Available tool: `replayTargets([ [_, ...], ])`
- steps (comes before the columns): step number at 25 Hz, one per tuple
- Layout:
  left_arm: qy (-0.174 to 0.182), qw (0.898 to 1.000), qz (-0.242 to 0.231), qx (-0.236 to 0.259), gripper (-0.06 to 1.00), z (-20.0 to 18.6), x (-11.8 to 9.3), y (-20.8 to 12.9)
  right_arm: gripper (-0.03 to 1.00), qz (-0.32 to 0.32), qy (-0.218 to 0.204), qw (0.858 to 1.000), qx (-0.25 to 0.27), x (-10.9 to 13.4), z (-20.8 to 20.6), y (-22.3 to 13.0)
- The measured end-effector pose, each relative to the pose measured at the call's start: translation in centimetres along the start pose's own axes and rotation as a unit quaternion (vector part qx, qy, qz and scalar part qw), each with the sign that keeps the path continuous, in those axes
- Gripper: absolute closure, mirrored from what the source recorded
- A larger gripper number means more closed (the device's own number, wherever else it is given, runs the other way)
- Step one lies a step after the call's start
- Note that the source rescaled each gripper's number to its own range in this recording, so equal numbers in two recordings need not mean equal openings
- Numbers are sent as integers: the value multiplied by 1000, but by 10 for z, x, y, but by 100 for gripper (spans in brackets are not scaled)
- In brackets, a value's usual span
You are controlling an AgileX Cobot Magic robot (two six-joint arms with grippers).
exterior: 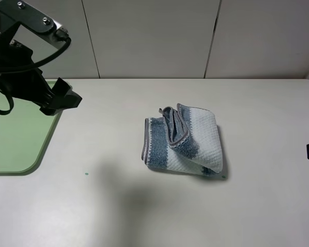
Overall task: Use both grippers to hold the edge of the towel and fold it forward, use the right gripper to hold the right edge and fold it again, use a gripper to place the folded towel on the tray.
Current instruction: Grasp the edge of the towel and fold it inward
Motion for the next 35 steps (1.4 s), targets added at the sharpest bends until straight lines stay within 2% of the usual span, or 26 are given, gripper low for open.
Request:
replayTargets([
  [8,0,1000,0,0,-3,0,0,0,-3,16,-59,993,-103,-14,-36,-12],
  [13,0,1000,0,-1,-3,0,0,0,-3,21,-69,985,-158,-12,-47,-17],
  [22,0,1000,0,-1,-3,0,0,0,-3,24,-80,980,-182,-13,-54,-19],
  [24,0,1000,0,-1,-3,0,0,0,-3,27,-92,975,-203,-14,-59,-21],
  [29,0,1000,0,-2,-3,0,0,1,-3,50,-114,970,-210,-18,-61,-21],
  [35,0,1000,0,-2,-3,0,0,1,-3,80,-104,968,-214,-17,-61,-21],
])
Point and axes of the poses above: a point on each arm's last joint axis where the gripper is mounted, z pointing out along that axis toward the gripper, x along the wrist's bending axis when the last joint is at zero, y = z × x, the point moved 8 cm from there along z, pointing out along that axis toward the gripper, and after that the axes turned 7 degrees about z, right-handed, at the moved point
